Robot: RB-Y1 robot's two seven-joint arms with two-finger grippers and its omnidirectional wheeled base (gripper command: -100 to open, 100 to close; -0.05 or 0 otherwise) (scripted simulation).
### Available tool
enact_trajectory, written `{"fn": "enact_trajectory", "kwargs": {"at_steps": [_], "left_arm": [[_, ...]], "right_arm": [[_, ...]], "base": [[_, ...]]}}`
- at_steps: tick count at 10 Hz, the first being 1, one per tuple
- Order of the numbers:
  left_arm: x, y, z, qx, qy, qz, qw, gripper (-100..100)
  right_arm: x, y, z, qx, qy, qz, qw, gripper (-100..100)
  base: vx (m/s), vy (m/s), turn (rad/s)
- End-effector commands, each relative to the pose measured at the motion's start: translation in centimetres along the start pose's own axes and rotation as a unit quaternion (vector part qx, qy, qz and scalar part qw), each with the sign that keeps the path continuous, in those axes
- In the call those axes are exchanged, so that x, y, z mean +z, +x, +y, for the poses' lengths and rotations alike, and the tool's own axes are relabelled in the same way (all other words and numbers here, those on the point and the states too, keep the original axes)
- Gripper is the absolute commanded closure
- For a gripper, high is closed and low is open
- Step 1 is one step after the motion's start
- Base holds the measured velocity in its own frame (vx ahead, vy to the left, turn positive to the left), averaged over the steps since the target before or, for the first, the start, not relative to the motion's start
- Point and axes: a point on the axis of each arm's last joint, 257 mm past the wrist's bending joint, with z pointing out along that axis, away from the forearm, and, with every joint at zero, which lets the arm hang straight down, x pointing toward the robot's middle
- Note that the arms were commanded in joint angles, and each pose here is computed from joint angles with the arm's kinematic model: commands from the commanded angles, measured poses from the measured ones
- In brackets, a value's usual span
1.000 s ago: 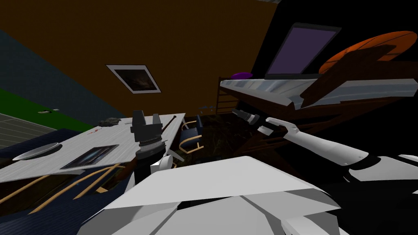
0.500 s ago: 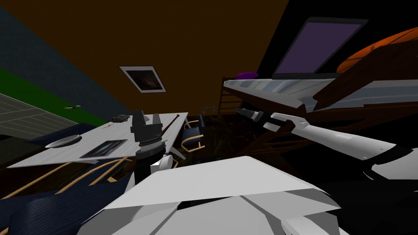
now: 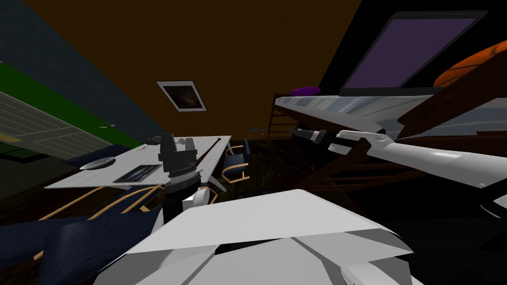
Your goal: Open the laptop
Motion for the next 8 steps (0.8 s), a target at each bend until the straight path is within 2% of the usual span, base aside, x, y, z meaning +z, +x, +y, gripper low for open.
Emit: {"fn": "enact_trajectory", "kwargs": {"at_steps": [1, 2, 4, 5, 6, 8], "left_arm": [[0.0, 0.0, 0.0, 0.000, 0.000, 0.000, 1.0000, 0], [0.0, 0.0, 0.0, 0.000, 0.000, 0.000, 1.0000, 0], [0.0, 0.0, 0.0, 0.000, 0.000, 0.000, 1.0000, 0], [0.0, 0.0, 0.0, 0.000, 0.000, 0.000, 1.0000, 0], [0.0, 0.0, 0.0, 0.000, 0.000, 0.000, 1.0000, 0], [0.0, 0.0, 0.0, 0.000, 0.000, 0.000, 1.0000, 0]], "right_arm": [[-1.2, -2.1, -2.3, -0.036, 0.032, 0.014, 0.9987, -100], [-1.6, -2.8, -2.7, -0.048, 0.041, 0.019, 0.9978, -100], [-1.9, -3.8, -2.7, -0.070, 0.049, 0.032, 0.9959, -100], [-3.1, -5.4, -4.4, -0.086, 0.074, 0.033, 0.9930, -100], [-3.4, -6.2, -4.4, -0.100, 0.080, 0.039, 0.9910, -100], [-3.6, -7.0, -4.3, -0.116, 0.086, 0.048, 0.9883, -100]], "base": [[0.017, 0.000, 0.218], [0.018, -0.009, 0.150], [0.006, -0.005, -0.019], [0.012, 0.001, 0.200], [0.016, -0.008, 0.158], [0.007, -0.005, -0.006]]}}
